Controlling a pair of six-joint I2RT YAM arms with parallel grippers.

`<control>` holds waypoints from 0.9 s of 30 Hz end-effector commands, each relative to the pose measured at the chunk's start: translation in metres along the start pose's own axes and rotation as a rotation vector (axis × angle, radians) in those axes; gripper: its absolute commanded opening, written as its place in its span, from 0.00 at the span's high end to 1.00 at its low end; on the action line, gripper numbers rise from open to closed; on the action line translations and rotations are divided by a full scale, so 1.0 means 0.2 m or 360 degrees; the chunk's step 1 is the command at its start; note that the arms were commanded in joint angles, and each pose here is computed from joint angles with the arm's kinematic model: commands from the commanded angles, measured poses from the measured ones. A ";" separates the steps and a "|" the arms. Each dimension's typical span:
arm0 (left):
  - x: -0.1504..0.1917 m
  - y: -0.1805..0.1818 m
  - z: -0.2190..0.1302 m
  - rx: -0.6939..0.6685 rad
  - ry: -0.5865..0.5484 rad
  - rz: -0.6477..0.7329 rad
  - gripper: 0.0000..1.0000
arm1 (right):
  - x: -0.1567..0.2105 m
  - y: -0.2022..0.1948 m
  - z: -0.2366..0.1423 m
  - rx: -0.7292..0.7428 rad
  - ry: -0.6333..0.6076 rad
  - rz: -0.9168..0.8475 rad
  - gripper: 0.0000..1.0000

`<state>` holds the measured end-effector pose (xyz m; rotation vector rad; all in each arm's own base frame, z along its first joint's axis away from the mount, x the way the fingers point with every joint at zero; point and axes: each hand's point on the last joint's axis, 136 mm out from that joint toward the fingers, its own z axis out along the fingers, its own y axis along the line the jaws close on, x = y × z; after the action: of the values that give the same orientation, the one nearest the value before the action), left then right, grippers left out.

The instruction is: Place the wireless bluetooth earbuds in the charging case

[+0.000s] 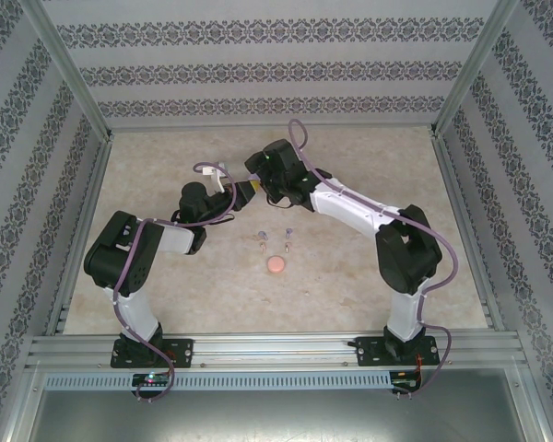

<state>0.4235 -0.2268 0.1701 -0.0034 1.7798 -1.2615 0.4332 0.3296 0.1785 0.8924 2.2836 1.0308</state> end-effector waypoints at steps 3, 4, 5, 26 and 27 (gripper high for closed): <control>-0.08 -0.14 -0.01 0.0106 0.0030 0.0116 1.00 | -0.19 0.07 -0.20 -0.0180 -0.0169 -0.0167 0.20; -0.08 -0.16 -0.01 0.0118 0.0051 0.0129 1.00 | -0.21 0.04 -0.23 -0.0191 -0.0164 -0.0214 0.20; -0.07 -0.17 -0.01 0.0128 0.0073 0.0141 1.00 | -0.22 0.02 -0.24 -0.0193 -0.0160 -0.0253 0.20; -0.07 -0.40 0.02 0.0350 0.0431 0.0282 1.00 | -0.05 0.02 -0.51 -0.0750 0.0165 -0.1356 0.24; -0.07 -0.40 0.02 0.0352 0.0433 0.0282 1.00 | -0.05 0.02 -0.50 -0.0749 0.0170 -0.1357 0.24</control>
<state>0.3990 -0.2629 0.2135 0.3945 1.8674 -1.3762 0.3776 0.2634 0.2324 -0.2161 2.0728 1.0953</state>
